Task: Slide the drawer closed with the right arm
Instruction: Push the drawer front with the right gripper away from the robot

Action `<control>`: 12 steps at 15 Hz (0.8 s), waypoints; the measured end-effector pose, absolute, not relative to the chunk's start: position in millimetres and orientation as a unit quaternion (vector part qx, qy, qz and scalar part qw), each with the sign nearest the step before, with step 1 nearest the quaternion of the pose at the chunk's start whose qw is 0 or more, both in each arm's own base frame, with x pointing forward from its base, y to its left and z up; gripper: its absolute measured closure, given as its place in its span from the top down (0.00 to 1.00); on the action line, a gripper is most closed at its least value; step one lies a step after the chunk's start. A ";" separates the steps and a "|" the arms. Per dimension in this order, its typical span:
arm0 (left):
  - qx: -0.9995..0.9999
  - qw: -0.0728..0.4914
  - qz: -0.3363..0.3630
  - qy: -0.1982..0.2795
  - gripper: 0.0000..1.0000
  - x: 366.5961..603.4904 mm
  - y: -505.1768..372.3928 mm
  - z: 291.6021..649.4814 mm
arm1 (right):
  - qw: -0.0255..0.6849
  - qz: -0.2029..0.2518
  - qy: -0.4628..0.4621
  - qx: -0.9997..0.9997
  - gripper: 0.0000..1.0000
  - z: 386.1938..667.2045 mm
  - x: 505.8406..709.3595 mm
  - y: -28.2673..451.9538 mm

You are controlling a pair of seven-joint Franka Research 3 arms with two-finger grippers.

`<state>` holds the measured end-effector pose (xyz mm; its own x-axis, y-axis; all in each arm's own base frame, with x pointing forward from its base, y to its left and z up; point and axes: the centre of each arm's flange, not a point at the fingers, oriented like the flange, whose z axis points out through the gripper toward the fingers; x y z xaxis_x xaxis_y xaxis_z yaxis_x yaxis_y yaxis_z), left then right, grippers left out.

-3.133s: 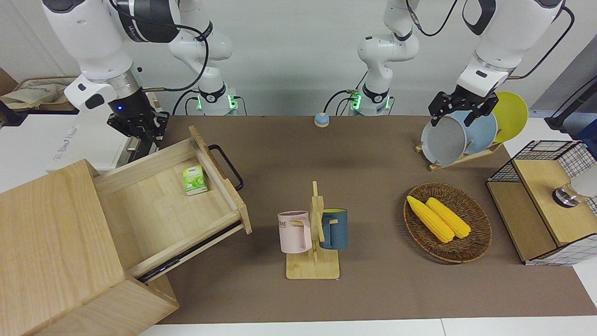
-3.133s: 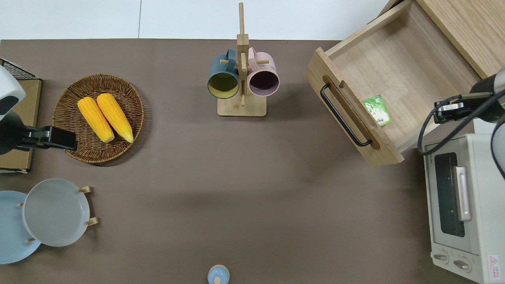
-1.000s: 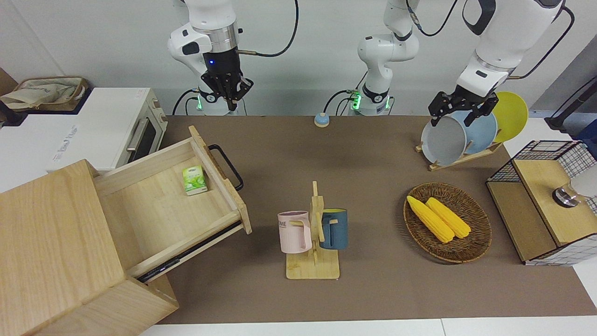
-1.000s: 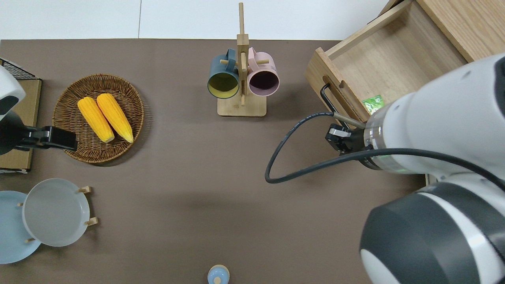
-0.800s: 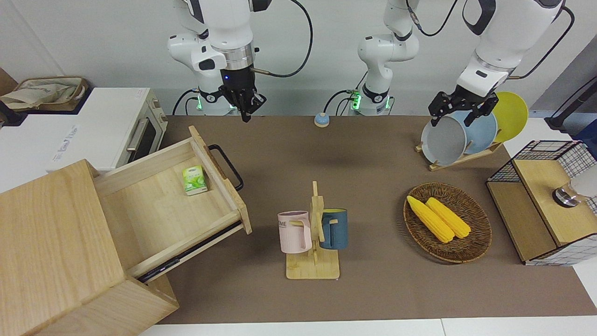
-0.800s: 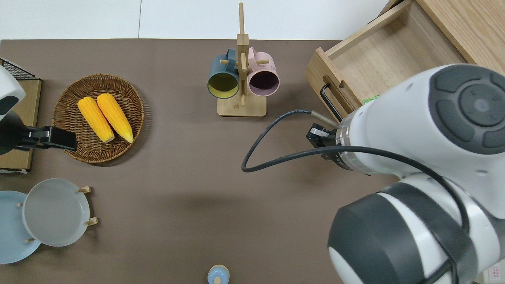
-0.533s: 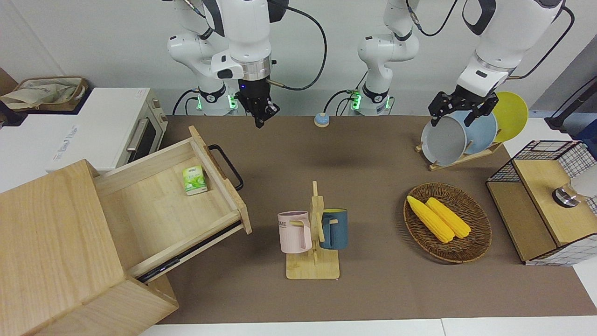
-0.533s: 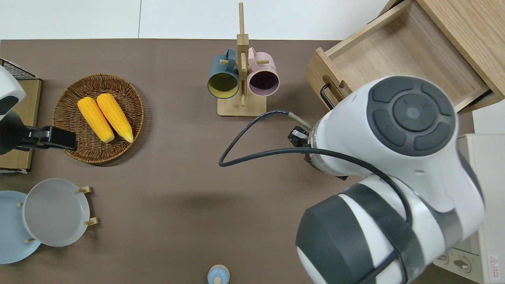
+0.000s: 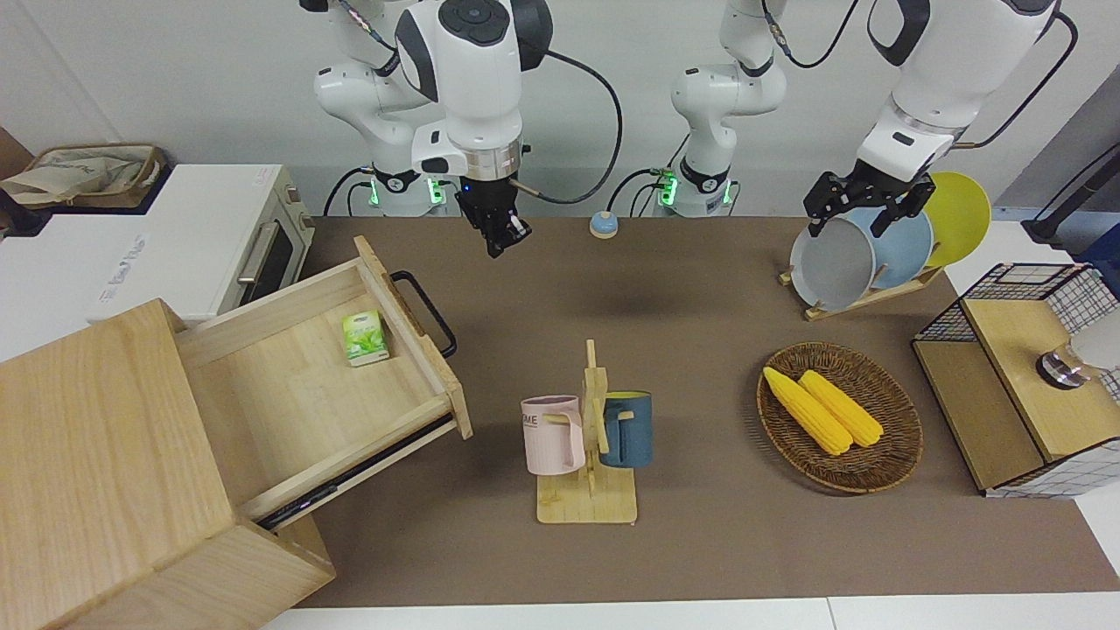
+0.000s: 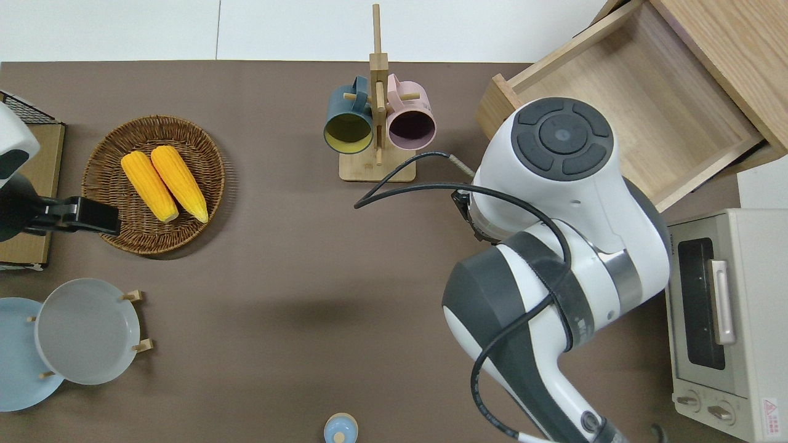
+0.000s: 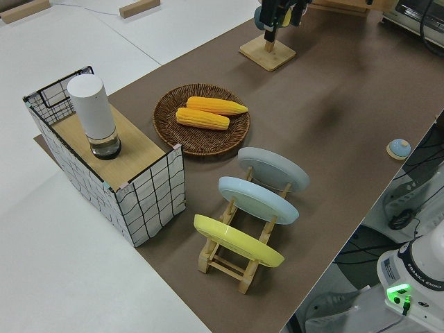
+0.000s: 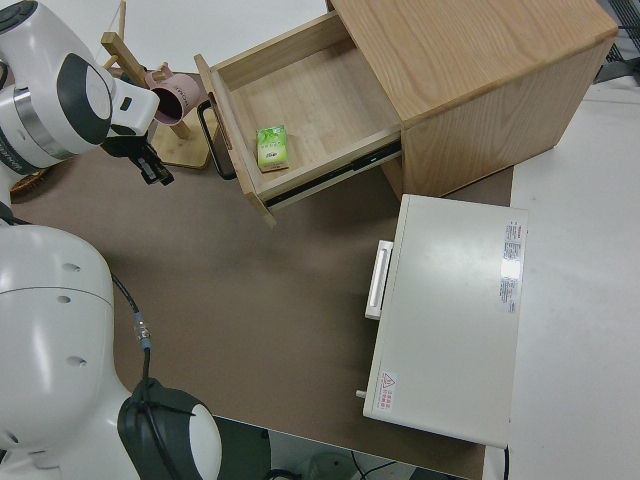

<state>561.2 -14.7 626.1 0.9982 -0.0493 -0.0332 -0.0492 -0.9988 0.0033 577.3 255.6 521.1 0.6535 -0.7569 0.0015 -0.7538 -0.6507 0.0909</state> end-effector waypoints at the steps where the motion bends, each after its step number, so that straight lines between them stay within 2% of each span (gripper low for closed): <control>1: 1.000 0.001 -0.017 -0.025 1.00 561.2 -14.7 626.1 | 0.042 -0.017 -0.421 0.906 0.01 514.4 583.8 250.3; 7: 1.000 0.001 -0.017 -0.025 1.00 561.2 -14.7 626.1 | 0.029 0.013 -0.432 0.901 0.01 495.4 610.6 234.5; 12: 1.000 0.001 -0.017 -0.025 1.00 561.2 -14.7 626.1 | 0.036 0.006 -0.434 0.900 0.01 467.0 623.9 230.4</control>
<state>561.2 -14.7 626.1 0.9982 -0.0493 -0.0332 -0.0492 -0.9988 0.0033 623.9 230.4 467.0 0.6225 -0.7815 0.0420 -0.7824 -0.6200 0.0592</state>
